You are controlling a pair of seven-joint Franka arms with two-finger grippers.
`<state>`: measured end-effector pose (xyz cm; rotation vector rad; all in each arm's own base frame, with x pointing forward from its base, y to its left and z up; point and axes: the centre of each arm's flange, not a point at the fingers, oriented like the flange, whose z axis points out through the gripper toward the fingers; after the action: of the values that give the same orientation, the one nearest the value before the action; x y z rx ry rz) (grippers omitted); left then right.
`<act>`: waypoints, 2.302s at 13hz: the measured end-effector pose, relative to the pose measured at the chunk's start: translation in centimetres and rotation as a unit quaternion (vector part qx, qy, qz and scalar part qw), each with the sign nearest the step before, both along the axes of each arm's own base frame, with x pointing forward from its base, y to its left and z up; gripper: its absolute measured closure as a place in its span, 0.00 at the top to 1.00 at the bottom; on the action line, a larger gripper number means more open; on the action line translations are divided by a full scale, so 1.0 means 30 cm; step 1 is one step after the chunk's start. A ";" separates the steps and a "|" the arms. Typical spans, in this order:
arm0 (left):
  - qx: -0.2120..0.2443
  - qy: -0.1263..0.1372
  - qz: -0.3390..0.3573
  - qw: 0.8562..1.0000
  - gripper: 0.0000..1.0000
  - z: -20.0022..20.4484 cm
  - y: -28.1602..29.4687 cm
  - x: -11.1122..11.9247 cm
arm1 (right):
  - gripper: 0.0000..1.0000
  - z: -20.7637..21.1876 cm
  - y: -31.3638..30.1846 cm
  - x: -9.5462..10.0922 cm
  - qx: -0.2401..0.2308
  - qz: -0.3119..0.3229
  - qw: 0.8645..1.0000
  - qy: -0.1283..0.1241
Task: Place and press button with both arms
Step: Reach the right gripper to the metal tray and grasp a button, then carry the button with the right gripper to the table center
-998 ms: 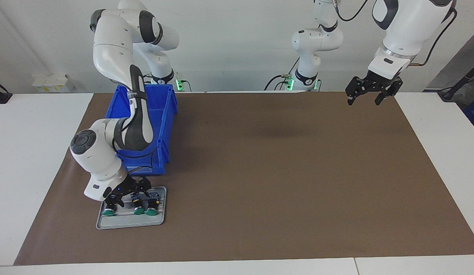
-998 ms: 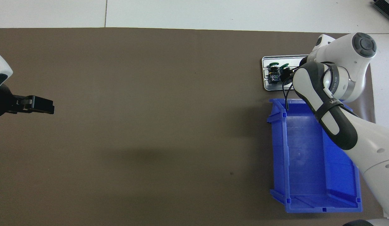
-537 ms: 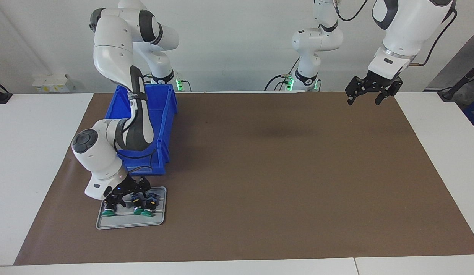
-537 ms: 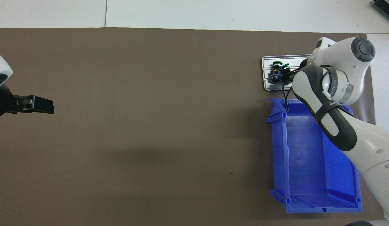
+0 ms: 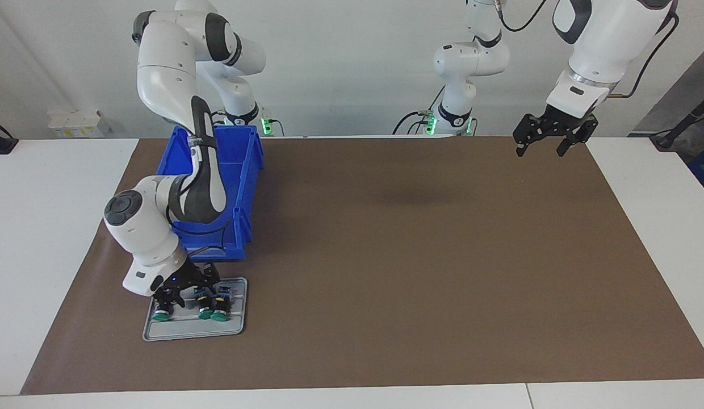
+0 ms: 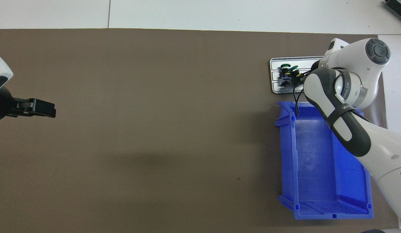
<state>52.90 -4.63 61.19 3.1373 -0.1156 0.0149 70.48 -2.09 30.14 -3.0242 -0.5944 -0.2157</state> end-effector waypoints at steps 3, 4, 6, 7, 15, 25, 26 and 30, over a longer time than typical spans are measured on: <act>0.000 0.000 0.000 1.000 1.00 0.000 0.000 0.000 | 0.77 -0.037 -0.003 -0.018 -0.002 -0.002 1.000 -0.004; 0.000 0.000 0.000 1.000 1.00 0.000 0.000 0.000 | 0.68 -0.041 -0.001 -0.019 -0.002 -0.001 1.000 -0.005; 0.000 0.000 0.000 1.000 1.00 0.000 0.000 0.000 | 0.42 -0.029 0.007 -0.016 0.000 -0.007 1.000 -0.009; 0.000 0.000 0.000 1.000 1.00 0.000 0.000 0.000 | 0.33 -0.010 0.012 -0.011 0.002 -0.025 1.000 -0.012; 0.000 0.000 0.000 1.000 1.00 0.000 0.000 0.000 | 0.33 0.364 0.171 0.042 0.021 -0.307 0.951 -0.005; 0.000 0.000 -0.001 1.000 1.00 0.000 -0.003 0.000 | 0.33 0.513 1.055 -0.221 0.061 -0.662 0.747 0.012; 0.000 0.000 -0.003 1.000 1.00 0.000 -0.011 -0.001 | 0.33 0.505 1.158 -0.274 0.063 -0.686 0.725 0.008; 0.001 0.002 -0.008 1.000 1.00 -0.002 -0.029 -0.004 | 0.33 0.409 1.467 -0.471 0.057 -0.746 0.663 -0.005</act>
<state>52.78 -5.51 61.13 3.1377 -0.1408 0.0089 56.34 41.93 42.42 -2.4536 1.8814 -0.2513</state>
